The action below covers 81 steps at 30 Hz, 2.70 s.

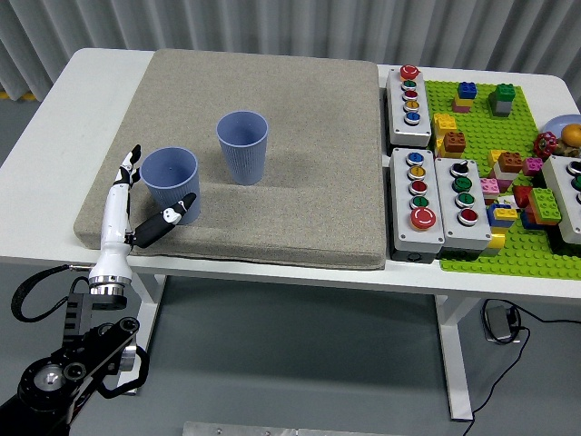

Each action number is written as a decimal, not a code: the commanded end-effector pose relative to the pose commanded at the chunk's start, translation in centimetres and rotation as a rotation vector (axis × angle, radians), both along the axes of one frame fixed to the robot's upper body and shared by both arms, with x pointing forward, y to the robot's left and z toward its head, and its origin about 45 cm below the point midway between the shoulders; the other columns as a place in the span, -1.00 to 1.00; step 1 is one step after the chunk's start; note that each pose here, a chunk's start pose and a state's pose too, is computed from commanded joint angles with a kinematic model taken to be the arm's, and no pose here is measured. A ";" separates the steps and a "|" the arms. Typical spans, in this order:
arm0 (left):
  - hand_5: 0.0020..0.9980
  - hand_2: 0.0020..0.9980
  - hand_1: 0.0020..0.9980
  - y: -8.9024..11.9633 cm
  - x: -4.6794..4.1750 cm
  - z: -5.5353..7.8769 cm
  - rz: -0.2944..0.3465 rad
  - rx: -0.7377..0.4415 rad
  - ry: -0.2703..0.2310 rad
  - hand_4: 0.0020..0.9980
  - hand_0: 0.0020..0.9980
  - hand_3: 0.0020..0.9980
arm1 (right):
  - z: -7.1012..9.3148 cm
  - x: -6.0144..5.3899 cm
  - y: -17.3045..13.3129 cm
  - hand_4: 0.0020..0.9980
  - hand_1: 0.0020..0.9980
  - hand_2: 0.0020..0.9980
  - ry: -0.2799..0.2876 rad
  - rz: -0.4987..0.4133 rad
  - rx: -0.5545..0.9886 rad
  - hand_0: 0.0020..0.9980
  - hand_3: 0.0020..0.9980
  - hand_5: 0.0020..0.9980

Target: Pick cup pour cup place

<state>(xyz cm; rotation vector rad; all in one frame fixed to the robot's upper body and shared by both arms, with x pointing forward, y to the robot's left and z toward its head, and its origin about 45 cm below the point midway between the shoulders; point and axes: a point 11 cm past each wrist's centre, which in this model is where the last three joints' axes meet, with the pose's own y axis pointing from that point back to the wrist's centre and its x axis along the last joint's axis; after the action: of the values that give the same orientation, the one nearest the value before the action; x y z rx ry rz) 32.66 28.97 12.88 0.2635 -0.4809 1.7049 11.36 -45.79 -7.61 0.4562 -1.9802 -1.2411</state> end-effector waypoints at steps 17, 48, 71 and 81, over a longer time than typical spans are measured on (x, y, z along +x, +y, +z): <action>0.05 1.00 0.78 1.3 -2.79 0.5 -0.033 0.053 0.000 1.00 0.69 1.00 | -0.1 -0.6 0.0 -0.91 0.11 -0.01 0.014 -0.001 -0.001 0.34 0.07 -0.18; 0.09 1.00 0.77 1.5 -3.17 2.0 -0.041 0.051 -0.034 1.00 0.68 1.00 | 0.0 -0.3 -0.2 -0.91 0.10 -0.01 0.001 -0.012 -0.005 0.34 0.07 -0.18; 0.21 1.00 0.76 2.2 0.30 7.4 -0.013 0.063 -0.186 1.00 0.67 0.99 | -0.2 -1.0 0.0 -0.91 0.10 -0.01 0.015 -0.018 -0.002 0.34 0.07 -0.18; 0.65 1.00 0.74 5.0 2.76 10.4 0.054 0.010 -0.247 0.91 0.67 0.98 | -0.3 -1.4 0.0 -0.90 0.10 -0.01 0.027 -0.021 -0.004 0.34 0.07 -0.18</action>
<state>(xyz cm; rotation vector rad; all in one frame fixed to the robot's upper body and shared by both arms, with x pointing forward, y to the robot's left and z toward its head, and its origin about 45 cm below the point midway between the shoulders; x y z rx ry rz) 35.42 33.97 23.23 0.0729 -0.6686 1.7977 9.94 -45.77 -7.91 0.4163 -1.9693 -1.2495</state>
